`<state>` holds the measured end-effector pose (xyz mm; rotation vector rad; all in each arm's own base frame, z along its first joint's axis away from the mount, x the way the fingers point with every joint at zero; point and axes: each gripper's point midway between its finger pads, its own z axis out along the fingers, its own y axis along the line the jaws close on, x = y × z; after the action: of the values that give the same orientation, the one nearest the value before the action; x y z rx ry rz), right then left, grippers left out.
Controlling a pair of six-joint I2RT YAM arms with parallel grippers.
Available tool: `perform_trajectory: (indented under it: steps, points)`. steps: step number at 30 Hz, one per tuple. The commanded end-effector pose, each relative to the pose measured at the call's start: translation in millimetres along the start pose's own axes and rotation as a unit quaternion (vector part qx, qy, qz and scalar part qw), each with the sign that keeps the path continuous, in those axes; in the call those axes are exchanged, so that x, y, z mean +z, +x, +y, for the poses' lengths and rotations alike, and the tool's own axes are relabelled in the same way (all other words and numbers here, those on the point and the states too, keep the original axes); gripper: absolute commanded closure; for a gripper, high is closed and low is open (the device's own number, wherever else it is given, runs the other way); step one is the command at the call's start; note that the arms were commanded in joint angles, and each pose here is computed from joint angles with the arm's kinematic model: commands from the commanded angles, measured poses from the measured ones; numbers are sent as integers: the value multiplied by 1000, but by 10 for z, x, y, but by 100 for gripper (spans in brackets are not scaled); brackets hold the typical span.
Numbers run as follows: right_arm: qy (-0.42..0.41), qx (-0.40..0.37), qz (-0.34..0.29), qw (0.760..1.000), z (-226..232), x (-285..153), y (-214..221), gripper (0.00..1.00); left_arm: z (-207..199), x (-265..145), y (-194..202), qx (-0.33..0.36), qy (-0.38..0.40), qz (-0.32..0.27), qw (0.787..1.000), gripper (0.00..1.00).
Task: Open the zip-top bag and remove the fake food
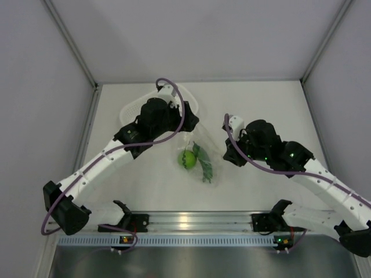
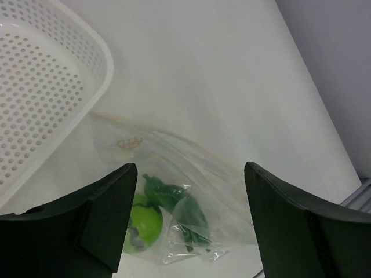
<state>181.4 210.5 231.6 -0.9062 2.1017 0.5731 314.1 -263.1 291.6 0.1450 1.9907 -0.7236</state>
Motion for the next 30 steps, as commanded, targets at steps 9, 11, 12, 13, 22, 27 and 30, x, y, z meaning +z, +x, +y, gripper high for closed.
perform_trajectory:
  steps: [9, 11, 12, 13, 22, 27, 30]
  points:
    - [-1, -15, -38, 999, 103, 45, -259, 100, 0, 178, 389, 49, -44, 80, 995, 27]
    - [-3, -17, -40, 999, 121, 50, -267, 100, -25, 226, 425, 47, -38, 88, 994, 27]
    - [-5, -18, -39, 999, 134, 54, -260, 100, -49, 271, 482, 45, -31, 100, 993, 27]
    - [-6, -19, -38, 999, 140, 59, -257, 100, -63, 288, 486, 43, -29, 102, 993, 28]
    - [21, -15, -42, 999, 60, 101, -233, 100, -134, 336, 533, 45, -22, 110, 993, 95]
    - [26, 1, -48, 999, 44, 153, -200, 96, -207, 249, 410, 67, -6, 100, 993, 100]
    - [59, 28, -81, 995, -58, 17, -298, 57, -390, 193, 379, 94, 46, 113, 988, 100]
